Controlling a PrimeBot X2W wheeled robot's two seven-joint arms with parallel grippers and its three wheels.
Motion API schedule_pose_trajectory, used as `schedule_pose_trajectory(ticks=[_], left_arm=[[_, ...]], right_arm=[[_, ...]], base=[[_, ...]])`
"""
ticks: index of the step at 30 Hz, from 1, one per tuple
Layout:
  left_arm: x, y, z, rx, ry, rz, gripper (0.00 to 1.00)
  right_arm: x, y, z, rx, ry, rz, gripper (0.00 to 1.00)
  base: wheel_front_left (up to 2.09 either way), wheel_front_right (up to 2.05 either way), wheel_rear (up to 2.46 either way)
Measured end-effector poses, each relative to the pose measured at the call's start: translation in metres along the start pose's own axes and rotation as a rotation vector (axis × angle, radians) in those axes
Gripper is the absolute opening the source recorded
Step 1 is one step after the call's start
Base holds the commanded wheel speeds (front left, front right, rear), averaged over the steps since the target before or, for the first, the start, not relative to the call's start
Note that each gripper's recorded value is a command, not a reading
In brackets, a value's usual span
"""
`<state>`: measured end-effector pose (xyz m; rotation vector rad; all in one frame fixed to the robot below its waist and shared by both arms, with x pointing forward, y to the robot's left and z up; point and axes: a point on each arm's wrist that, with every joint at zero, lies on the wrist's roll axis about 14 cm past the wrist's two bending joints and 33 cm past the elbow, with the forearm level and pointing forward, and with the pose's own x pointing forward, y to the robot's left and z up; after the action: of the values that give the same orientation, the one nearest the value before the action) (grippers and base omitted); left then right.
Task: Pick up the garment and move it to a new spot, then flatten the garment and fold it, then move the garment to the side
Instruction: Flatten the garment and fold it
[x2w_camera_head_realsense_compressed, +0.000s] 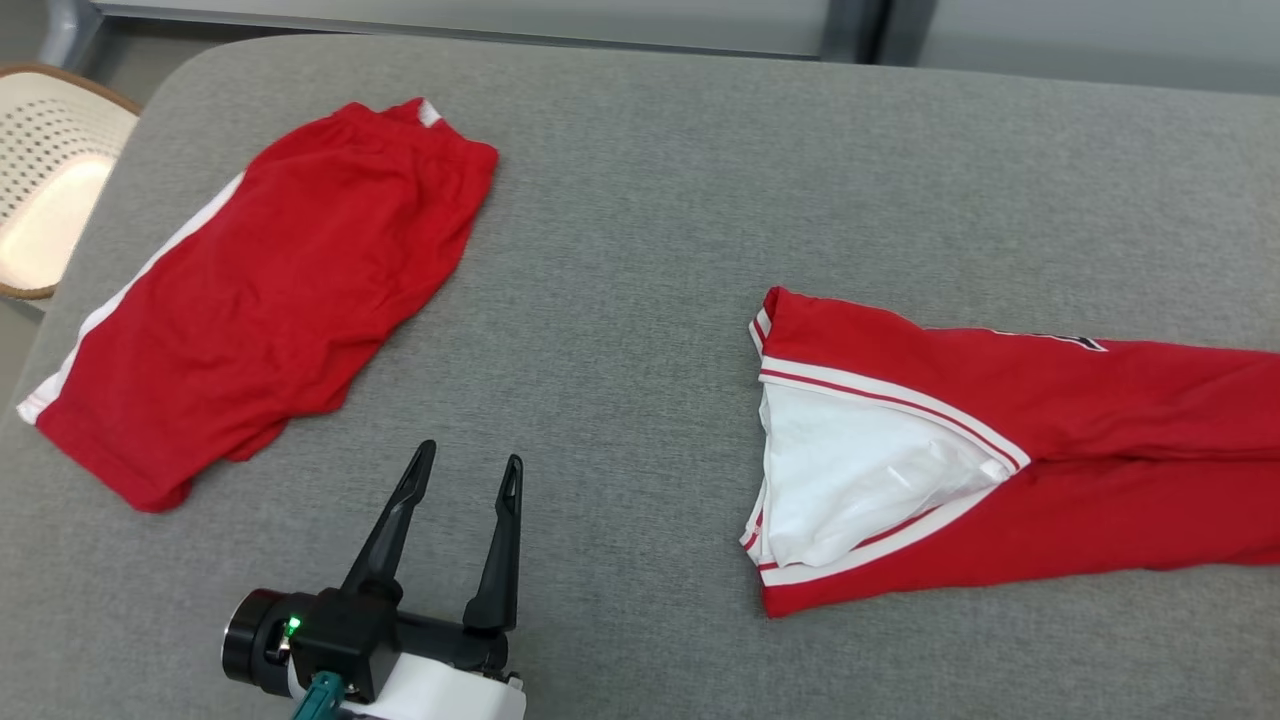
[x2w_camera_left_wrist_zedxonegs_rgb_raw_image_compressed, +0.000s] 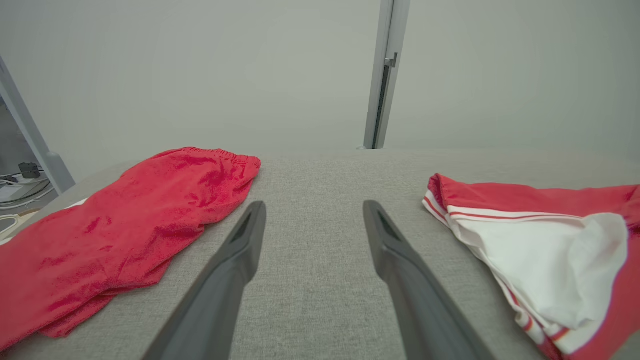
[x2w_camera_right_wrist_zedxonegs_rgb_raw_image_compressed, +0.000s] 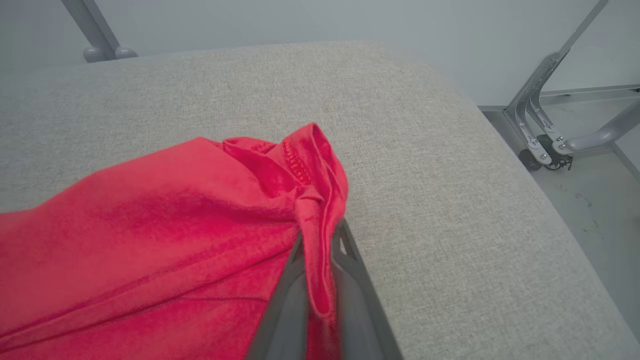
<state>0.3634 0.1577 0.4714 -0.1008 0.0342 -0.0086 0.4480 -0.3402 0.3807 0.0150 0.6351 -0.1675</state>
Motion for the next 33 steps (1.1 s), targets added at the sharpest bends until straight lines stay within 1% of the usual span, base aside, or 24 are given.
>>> schedule_pose_trajectory(ticks=[3, 5, 7, 9, 17, 24, 29, 32, 33], left_arm=[[0.009, -0.010, -0.005, 0.007, 0.010, -0.048, 1.00], [0.016, -0.017, -0.007, 0.009, 0.012, -0.078, 1.00], [0.020, -0.024, -0.009, 0.010, 0.013, -0.104, 1.00], [0.023, -0.031, -0.011, 0.011, 0.016, -0.129, 1.00], [0.020, -0.044, -0.001, 0.011, -0.013, -0.176, 1.00], [0.007, -0.034, 0.001, 0.008, -0.012, -0.141, 1.00], [0.001, -0.022, 0.002, 0.006, -0.011, -0.098, 1.00], [-0.003, -0.015, 0.002, 0.003, -0.009, -0.070, 1.00], [-0.005, -0.010, 0.001, -0.002, -0.005, -0.052, 1.00]], right_arm=[[-0.006, -0.016, 0.012, -0.037, -0.042, -0.027, 0.00], [-0.011, -0.019, 0.021, -0.051, -0.079, -0.025, 0.00], [-0.017, -0.013, 0.038, -0.067, -0.135, -0.005, 0.00], [-0.025, 0.002, 0.051, -0.076, -0.186, 0.037, 0.00], [-0.078, 0.103, 0.089, -0.093, -0.323, 0.295, 0.00], [-0.114, 0.191, 0.102, -0.102, -0.395, 0.510, 0.00], [-0.126, 0.247, 0.096, -0.099, -0.389, 0.648, 0.00], [-0.129, 0.276, 0.083, -0.108, -0.351, 0.718, 0.00], [-0.129, 0.293, 0.071, -0.117, -0.316, 0.760, 0.00]], base=[[0.00, 0.00, 0.00], [0.00, 0.00, 0.00], [0.00, 0.00, 0.00], [0.00, 0.00, 0.00], [0.00, 0.00, 0.00], [0.00, 0.00, 0.00], [0.00, 0.00, 0.00], [0.00, 0.00, 0.00], [0.00, 0.00, 0.00]])
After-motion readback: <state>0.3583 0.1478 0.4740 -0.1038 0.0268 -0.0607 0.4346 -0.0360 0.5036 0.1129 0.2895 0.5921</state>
